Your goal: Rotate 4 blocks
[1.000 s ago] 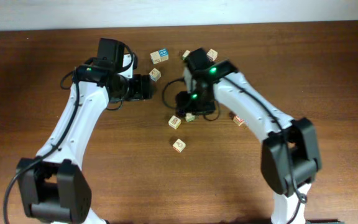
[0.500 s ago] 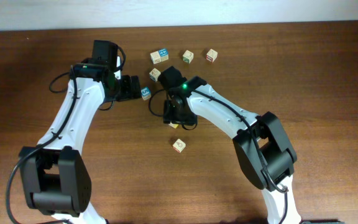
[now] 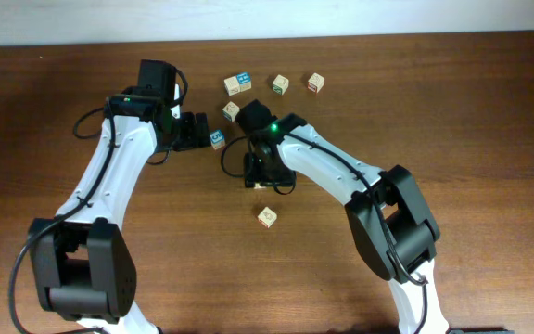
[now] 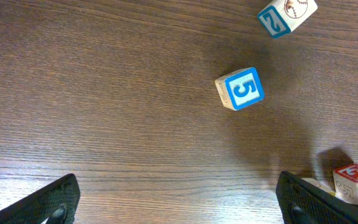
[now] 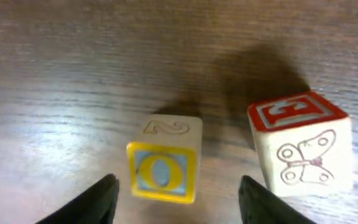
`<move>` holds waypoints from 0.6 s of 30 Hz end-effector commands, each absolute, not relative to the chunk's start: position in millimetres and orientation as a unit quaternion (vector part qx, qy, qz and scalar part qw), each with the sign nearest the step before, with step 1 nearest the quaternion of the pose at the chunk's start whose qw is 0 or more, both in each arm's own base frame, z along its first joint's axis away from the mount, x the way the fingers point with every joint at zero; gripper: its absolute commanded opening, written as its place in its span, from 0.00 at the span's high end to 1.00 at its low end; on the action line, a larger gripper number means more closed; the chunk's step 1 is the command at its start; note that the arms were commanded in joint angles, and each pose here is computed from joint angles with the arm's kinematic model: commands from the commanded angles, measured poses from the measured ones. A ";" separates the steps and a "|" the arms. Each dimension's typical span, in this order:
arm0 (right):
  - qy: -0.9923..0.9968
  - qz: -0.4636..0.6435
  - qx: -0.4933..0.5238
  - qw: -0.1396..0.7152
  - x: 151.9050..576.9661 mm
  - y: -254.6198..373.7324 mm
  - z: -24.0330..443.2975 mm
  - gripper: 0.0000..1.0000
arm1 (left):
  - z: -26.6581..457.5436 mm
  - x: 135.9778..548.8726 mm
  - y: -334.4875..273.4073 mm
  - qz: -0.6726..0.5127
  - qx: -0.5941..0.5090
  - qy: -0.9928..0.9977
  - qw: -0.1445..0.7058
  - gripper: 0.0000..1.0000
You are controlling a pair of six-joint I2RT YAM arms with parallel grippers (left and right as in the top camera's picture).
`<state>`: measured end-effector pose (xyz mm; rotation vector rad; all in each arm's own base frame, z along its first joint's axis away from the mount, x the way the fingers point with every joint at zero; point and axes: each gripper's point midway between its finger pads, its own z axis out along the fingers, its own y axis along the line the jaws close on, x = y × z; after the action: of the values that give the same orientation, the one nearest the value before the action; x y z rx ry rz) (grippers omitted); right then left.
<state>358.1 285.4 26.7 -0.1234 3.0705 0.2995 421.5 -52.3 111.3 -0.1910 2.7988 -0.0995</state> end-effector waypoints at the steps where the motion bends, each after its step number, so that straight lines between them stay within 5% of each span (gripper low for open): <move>1: 0.991 0.097 -0.077 0.043 369.8 290.4 48.7 0.34 | 110.4 425.0 -49.0 -0.029 -0.073 0.983 0.167 0.01; 5: 0.991 0.069 -0.083 0.073 399.9 258.7 71.3 0.34 | 110.4 425.0 -49.0 -0.029 -0.073 0.983 0.167 0.01; 11: 0.995 0.061 -0.070 0.035 415.9 220.7 35.4 0.39 | 110.4 425.0 -49.0 -0.029 -0.073 0.983 0.167 0.01; 15: 0.999 0.032 -0.006 0.033 426.1 194.3 23.1 0.66 | 110.4 425.1 -48.6 -0.028 -0.074 0.983 0.167 0.01; 18: 0.999 0.037 0.011 0.020 426.0 182.2 22.4 0.76 | 110.4 425.0 -48.6 -0.029 -0.074 0.983 0.167 0.01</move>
<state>421.0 198.3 20.4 -0.0475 3.0952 0.1383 421.5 -51.7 111.3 -0.1925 2.7985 -0.0942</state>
